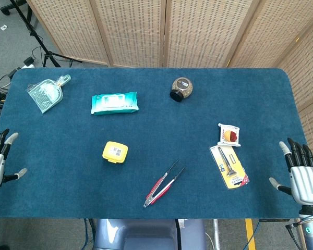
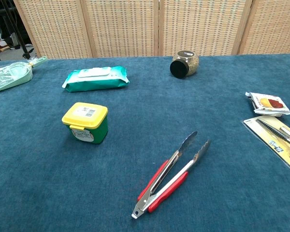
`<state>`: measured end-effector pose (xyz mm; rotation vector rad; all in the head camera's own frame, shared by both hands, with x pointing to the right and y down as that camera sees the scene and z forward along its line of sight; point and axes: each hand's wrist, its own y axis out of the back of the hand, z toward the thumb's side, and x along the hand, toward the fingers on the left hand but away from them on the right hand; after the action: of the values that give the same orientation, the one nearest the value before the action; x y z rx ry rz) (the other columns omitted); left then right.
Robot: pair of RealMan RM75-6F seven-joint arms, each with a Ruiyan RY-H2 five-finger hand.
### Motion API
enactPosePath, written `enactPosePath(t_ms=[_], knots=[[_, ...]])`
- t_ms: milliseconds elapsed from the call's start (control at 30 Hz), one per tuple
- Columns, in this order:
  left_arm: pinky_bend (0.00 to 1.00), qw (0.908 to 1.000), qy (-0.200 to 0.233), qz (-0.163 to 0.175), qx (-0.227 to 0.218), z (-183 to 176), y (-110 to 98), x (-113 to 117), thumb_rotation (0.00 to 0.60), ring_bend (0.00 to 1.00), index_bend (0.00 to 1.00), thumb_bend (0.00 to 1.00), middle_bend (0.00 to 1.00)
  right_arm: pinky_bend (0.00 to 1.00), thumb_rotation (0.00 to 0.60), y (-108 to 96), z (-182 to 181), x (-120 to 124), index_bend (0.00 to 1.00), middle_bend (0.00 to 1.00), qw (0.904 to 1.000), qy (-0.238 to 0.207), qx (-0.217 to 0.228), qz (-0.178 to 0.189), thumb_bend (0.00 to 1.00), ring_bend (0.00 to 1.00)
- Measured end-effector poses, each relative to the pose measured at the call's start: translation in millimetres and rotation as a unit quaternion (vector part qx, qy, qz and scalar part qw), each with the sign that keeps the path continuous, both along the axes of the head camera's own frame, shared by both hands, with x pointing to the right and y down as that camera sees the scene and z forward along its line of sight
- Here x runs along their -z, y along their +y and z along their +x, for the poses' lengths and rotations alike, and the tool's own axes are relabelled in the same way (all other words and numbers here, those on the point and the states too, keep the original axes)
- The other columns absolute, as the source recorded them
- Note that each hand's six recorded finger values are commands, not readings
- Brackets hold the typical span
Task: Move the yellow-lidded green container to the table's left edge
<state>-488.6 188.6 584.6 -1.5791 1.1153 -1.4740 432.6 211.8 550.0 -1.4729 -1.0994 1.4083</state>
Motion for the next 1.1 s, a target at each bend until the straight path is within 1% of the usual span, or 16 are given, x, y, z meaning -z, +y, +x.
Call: enactPosePath(t_ms=[200, 300, 400, 500, 567, 633, 733, 833, 933, 1067, 1100], knots=[[0.00, 1.0000, 0.006, -0.003, -0.007, 2.1, 1.2, 0.7, 0.600, 0.00, 0.00, 0.00, 0.00, 0.00, 0.600, 1.0, 0.3, 0.0, 0.00, 0.00, 1.0000, -0.002, -0.001, -0.005, 0.00, 0.00], [0.00, 0.9997, 0.018, -0.006, -0.014, 6.4, 1.5, 0.6, 0.600, 0.00, 0.00, 0.00, 0.00, 0.00, 0.600, 0.8, 0.5, 0.3, 0.00, 0.00, 1.0000, -0.005, -0.003, -0.008, 0.00, 0.00], [0.00, 0.9988, 0.035, -0.016, -0.032, 16.6, -1.2, -1.8, 0.600, 0.00, 0.00, 0.00, 0.00, 0.00, 0.600, 0.3, 1.1, -0.1, 0.00, 0.00, 0.9999, -0.006, -0.004, -0.010, 0.00, 0.00], [0.00, 0.9949, 0.060, -0.033, -0.074, 41.3, -11.7, -10.1, 0.600, 0.00, 0.00, 0.00, 0.00, 0.00, 0.600, 0.4, 1.6, -2.0, 0.00, 0.00, 0.9998, -0.006, -0.006, -0.016, 0.00, 0.00], [0.00, 0.9901, 0.074, -0.053, -0.107, 62.3, -21.5, -20.4, 0.600, 0.00, 0.00, 0.00, 0.00, 0.00, 0.600, -0.1, 1.7, -2.2, 0.00, 0.00, 0.9998, -0.006, -0.007, -0.017, 0.00, 0.00], [0.00, 0.9844, 0.081, -0.075, -0.136, 83.6, -30.8, -32.1, 0.600, 0.00, 0.00, 0.00, 0.00, 0.00, 0.600, -0.4, 2.1, -2.4, 0.00, 0.00, 0.9998, -0.006, -0.008, -0.017, 0.00, 0.00], [0.00, 0.9762, 0.081, -0.099, -0.175, 115.4, -42.4, -48.3, 0.600, 0.00, 0.00, 0.00, 0.00, 0.00, 0.600, -0.8, 3.4, -3.5, 0.00, 0.00, 0.9997, -0.005, -0.010, -0.020, 0.00, 0.00], [0.00, 0.9705, 0.069, -0.109, -0.204, 142.1, -50.3, -61.1, 0.600, 0.00, 0.00, 0.00, 0.00, 0.00, 0.600, -1.7, 5.6, -5.0, 0.00, 0.00, 0.9996, -0.005, -0.015, -0.024, 0.00, 0.00], [0.00, 0.9649, 0.059, -0.118, -0.227, 169.2, -53.6, -74.5, 0.600, 0.00, 0.00, 0.00, 0.00, 0.00, 0.600, -3.2, 8.1, -5.6, 0.00, 0.00, 0.9995, -0.005, -0.019, -0.025, 0.00, 0.00], [0.00, 0.9589, 0.070, -0.133, -0.241, 207.5, -54.4, -92.1, 0.600, 0.00, 0.00, 0.00, 0.00, 0.00, 0.600, -4.9, 11.3, -7.3, 0.00, 0.00, 0.9993, -0.006, -0.025, -0.029, 0.00, 0.00], [0.02, 0.9579, 0.074, -0.136, -0.242, 215.7, -54.7, -95.5, 0.600, 0.00, 0.00, 0.00, 0.00, 0.00, 0.600, -5.2, 11.8, -7.6, 0.00, 0.00, 0.9992, -0.006, -0.026, -0.030, 0.00, 0.00]])
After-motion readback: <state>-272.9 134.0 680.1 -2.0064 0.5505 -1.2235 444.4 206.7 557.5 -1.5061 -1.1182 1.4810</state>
